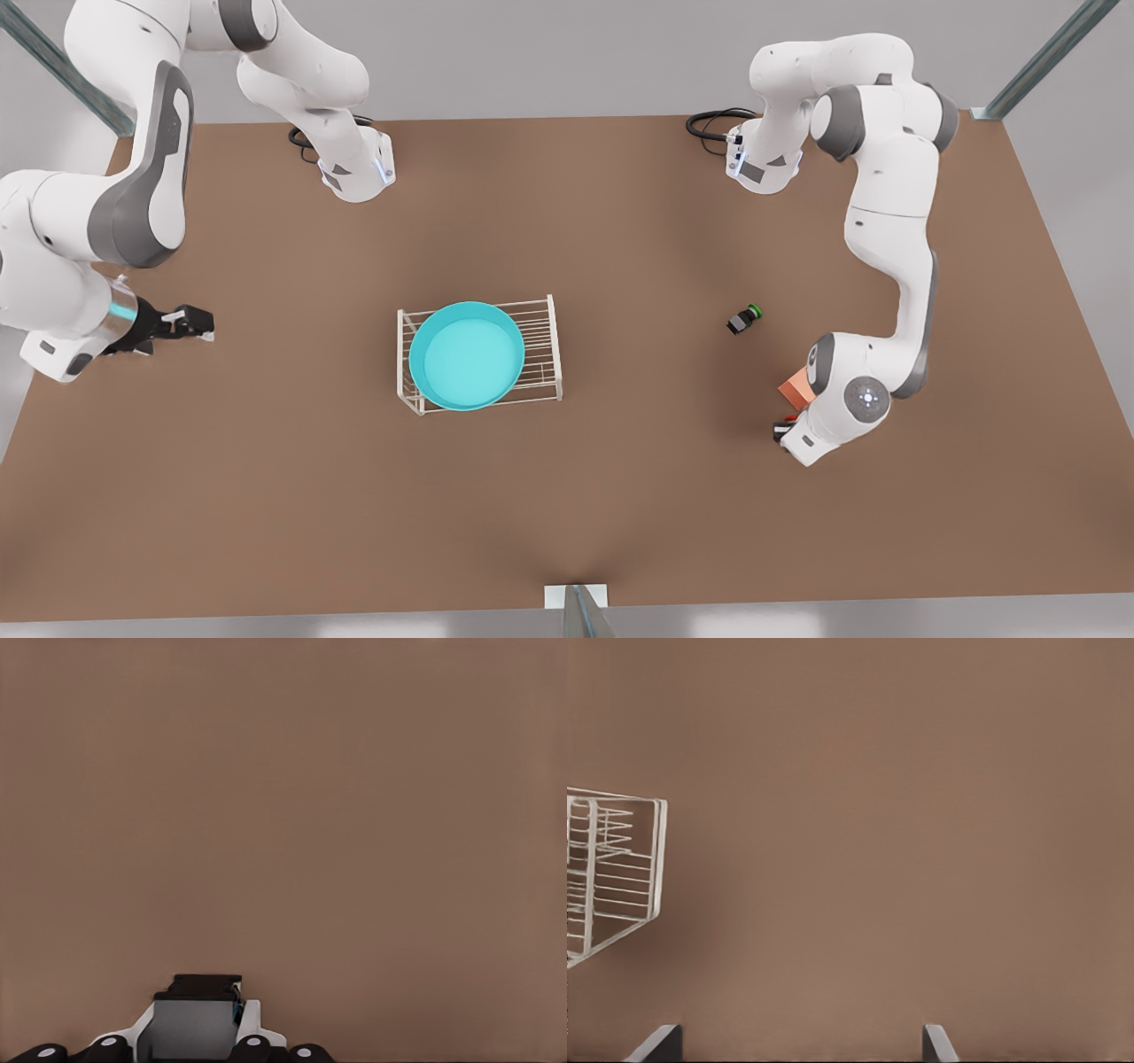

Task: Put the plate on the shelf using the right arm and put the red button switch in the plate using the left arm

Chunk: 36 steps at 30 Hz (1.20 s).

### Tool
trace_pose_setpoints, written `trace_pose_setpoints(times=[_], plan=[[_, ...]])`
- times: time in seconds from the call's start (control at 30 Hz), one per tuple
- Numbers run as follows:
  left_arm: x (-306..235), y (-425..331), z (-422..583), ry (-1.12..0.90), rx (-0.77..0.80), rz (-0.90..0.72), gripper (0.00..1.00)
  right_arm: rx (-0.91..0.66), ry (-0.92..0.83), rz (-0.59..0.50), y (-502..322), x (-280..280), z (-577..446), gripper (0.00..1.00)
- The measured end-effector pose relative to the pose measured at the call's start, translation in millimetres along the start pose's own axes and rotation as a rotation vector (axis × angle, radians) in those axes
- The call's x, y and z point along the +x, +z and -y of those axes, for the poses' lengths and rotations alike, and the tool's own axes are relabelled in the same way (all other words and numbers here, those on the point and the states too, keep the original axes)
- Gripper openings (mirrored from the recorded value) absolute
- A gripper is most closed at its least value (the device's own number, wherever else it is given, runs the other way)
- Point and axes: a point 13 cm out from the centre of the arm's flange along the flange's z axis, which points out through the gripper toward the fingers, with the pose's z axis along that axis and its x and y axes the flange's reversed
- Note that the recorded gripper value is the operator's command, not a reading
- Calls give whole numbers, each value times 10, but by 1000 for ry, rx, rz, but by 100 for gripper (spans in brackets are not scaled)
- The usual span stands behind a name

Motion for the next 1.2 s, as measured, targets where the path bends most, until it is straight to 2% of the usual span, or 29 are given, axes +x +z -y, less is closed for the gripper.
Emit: trace_pose_setpoints(times=[0.13,0.33,0.47,0.6,0.73,1.03,1.07,1.1,1.2], plan=[[-59,-490,638,-4,24,17,41,3,13,-31,-36,158,-9,100],[64,-1325,2182,-9,71,-1,41,-1,26,-52,-42,227,-40,100],[464,-1916,3692,30,101,-30,41,-4,19,-85,96,195,-111,100],[709,-2275,4500,-35,146,-57,41,-4,19,-91,127,169,-135,100],[877,-2077,5202,-105,185,-65,41,-7,23,-94,148,169,-143,100],[617,-1954,5715,-368,358,-15,43,-14,30,-100,173,180,-150,100],[610,-1978,5761,-391,375,-14,65,-14,31,-100,173,180,-150,100],[600,-2000,5796,-414,390,-14,100,-14,32,-99,173,179,-150,100],[558,-2080,5846,-474,425,-13,100,-15,36,-99,179,181,-131,100]])
